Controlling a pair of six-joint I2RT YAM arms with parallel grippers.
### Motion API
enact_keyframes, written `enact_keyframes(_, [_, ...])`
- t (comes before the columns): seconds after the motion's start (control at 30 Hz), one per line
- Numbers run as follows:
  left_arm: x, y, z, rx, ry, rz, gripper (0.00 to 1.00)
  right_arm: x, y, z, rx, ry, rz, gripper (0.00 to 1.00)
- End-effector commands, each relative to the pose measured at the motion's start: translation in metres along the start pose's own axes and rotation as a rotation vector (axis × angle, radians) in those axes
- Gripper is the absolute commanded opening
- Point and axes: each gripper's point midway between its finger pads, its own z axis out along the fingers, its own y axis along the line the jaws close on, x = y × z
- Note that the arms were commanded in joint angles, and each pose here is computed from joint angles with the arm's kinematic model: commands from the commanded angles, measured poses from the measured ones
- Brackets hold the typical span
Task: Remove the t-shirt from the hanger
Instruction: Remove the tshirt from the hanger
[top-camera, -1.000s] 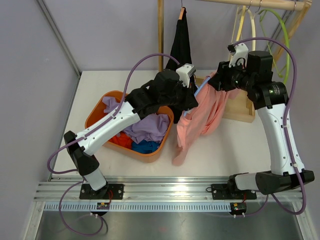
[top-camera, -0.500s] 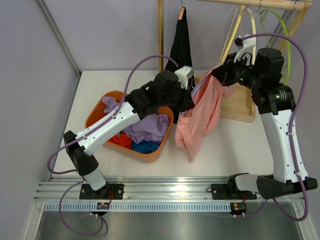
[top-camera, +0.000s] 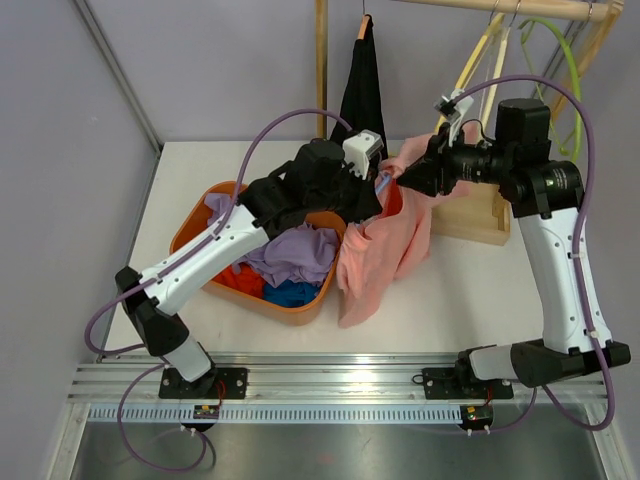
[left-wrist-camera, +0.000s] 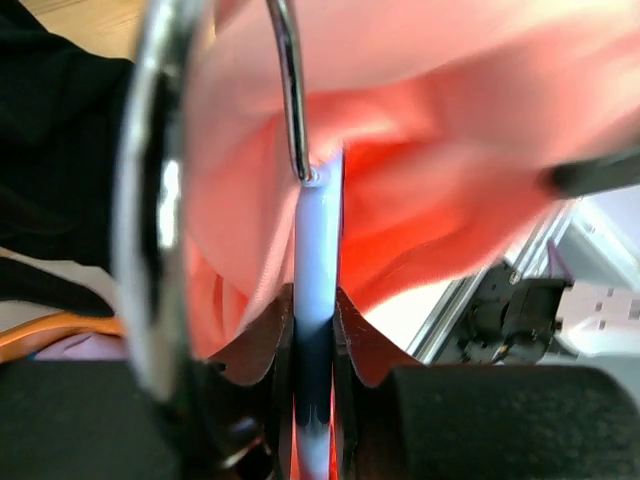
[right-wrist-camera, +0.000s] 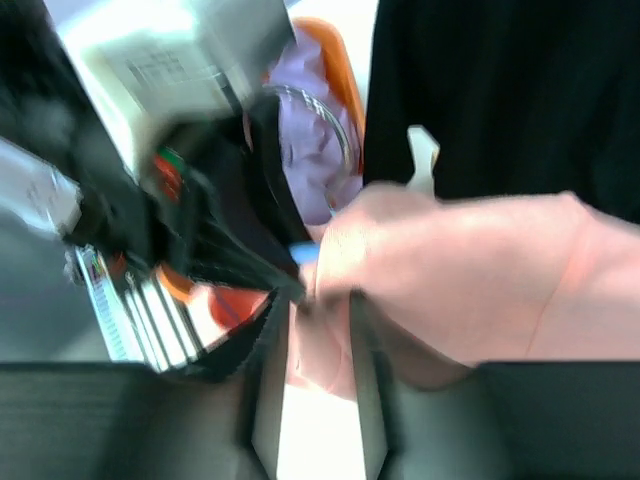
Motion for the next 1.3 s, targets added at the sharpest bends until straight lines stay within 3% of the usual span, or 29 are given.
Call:
enact_keyframes(0.0, [-0.036, -0.02, -0.04, 0.089, -0.139, 0.122, 0.0, 0.019, 0.025, -0.014, -0.126, 0.105, -0.167, 0.4])
enact_keyframes(0.1, [-0.022, -0.012, -0.046, 0.088, -0.099, 0.227, 0.0, 0.014, 0.033, -0.031, -0.126, 0.116, -0.331, 0.66])
enact_keyframes(0.23, [-0.004, -0.004, -0.05, 0.097, -0.036, 0.386, 0.0, 0.013, 0.049, -0.048, -0.176, 0.11, -0.525, 0.77])
enact_keyframes(0.37, [0.002, -0.006, -0.051, 0.155, -0.014, 0.545, 0.0, 0.03, 0.06, -0.049, -0.302, 0.12, -0.664, 0.8])
enact_keyframes(0.6, [-0.005, -0.02, -0.057, 0.248, -0.033, 0.72, 0.0, 0.055, 0.06, -0.038, -0.384, 0.204, -0.623, 0.8])
enact_keyframes(0.87, [-0.025, -0.016, -0.057, 0.202, -0.079, 0.815, 0.0, 0.082, 0.078, -0.035, -0.444, 0.287, -0.547, 0.76])
enact_keyframes(1.1, [-0.038, -0.029, -0.059, 0.209, -0.143, 0.957, 0.0, 0.098, 0.062, -0.028, -0.405, 0.384, -0.484, 0.67])
enact_keyframes(1.23, [-0.045, -0.029, -0.058, 0.189, -0.162, 1.004, 0.0, 0.099, 0.064, -0.029, -0.408, 0.383, -0.469, 0.42])
enact_keyframes(1.27, [-0.046, -0.03, -0.058, 0.186, -0.165, 1.009, 0.0, 0.099, 0.063, -0.029, -0.404, 0.384, -0.467, 0.31])
